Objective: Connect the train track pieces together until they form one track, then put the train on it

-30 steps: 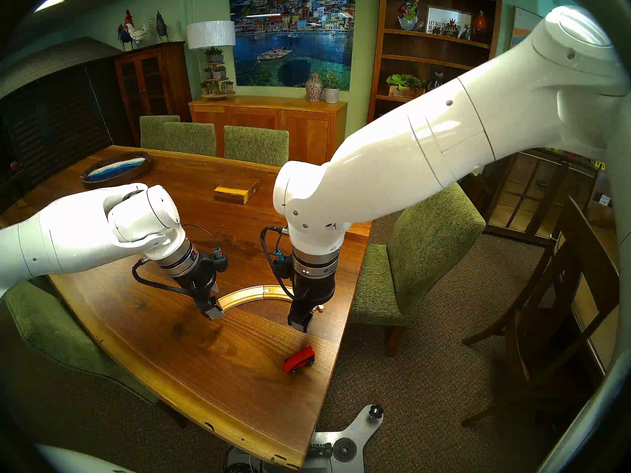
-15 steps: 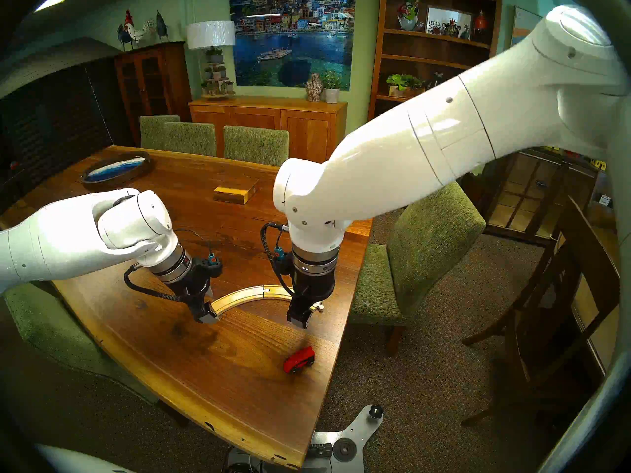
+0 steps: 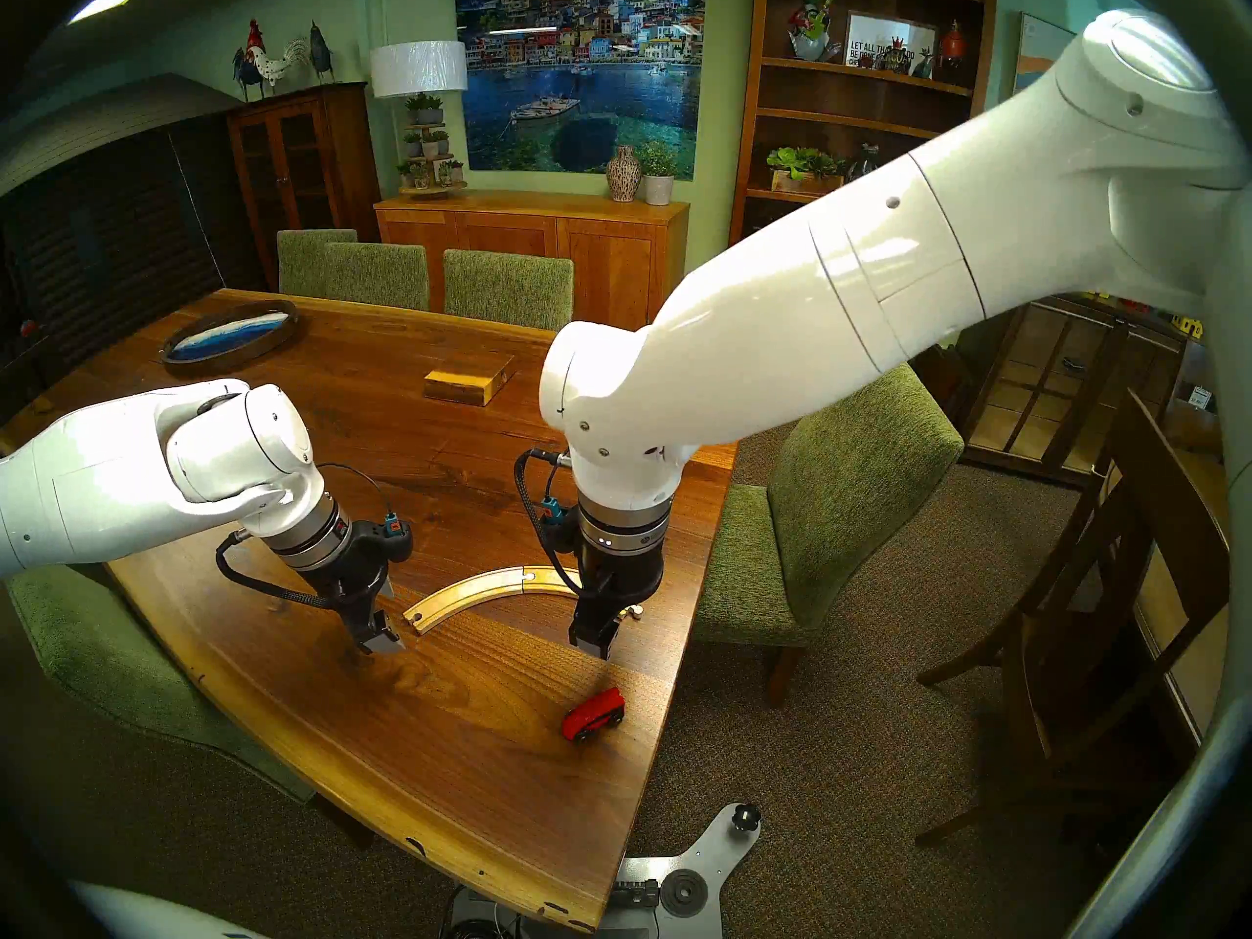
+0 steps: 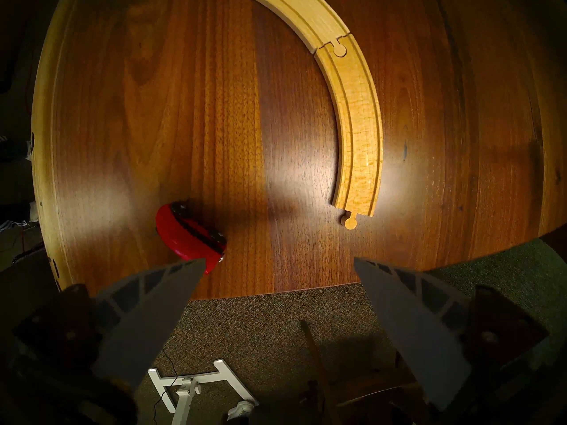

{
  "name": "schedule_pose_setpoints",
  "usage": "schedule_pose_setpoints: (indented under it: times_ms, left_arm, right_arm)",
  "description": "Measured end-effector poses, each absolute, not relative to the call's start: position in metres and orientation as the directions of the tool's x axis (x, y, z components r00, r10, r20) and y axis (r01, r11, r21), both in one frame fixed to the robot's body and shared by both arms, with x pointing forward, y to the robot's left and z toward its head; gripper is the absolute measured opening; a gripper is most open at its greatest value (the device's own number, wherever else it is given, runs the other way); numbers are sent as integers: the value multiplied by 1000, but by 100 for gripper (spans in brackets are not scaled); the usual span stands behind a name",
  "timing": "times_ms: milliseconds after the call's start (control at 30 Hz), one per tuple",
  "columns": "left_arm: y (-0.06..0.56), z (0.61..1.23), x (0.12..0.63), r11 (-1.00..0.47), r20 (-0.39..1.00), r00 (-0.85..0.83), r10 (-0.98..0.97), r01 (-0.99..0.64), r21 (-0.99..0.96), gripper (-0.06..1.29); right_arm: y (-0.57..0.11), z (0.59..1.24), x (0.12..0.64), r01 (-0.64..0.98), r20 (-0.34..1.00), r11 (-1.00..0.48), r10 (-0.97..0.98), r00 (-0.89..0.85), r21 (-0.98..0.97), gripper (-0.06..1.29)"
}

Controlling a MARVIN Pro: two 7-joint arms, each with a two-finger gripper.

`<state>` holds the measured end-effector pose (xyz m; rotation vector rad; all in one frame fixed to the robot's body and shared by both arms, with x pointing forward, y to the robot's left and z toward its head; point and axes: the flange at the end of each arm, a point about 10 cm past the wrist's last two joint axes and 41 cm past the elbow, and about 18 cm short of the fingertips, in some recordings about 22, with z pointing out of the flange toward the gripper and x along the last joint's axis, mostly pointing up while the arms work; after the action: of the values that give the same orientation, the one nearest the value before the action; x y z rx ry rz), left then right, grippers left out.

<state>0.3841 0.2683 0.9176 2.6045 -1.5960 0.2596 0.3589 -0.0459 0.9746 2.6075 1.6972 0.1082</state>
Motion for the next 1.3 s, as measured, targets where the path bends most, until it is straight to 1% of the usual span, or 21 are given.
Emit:
schedule_pose_setpoints:
  times_ms: [533, 867, 1300]
  left_arm:
    - [277, 923, 374, -440, 160, 433, -887, -898, -6, 121]
    - [278, 924, 374, -436, 153, 430, -890, -900, -6, 121]
    - [279, 924, 374, -433, 151, 426, -892, -901, -13, 121]
  right_arm:
    - [-38, 979, 332, 937, 67, -348, 936, 346, 23, 122]
    - [-30, 978, 316, 941, 70, -337, 939, 337, -24, 122]
    - [-24, 968, 304, 948, 78, -316, 945, 317, -36, 122]
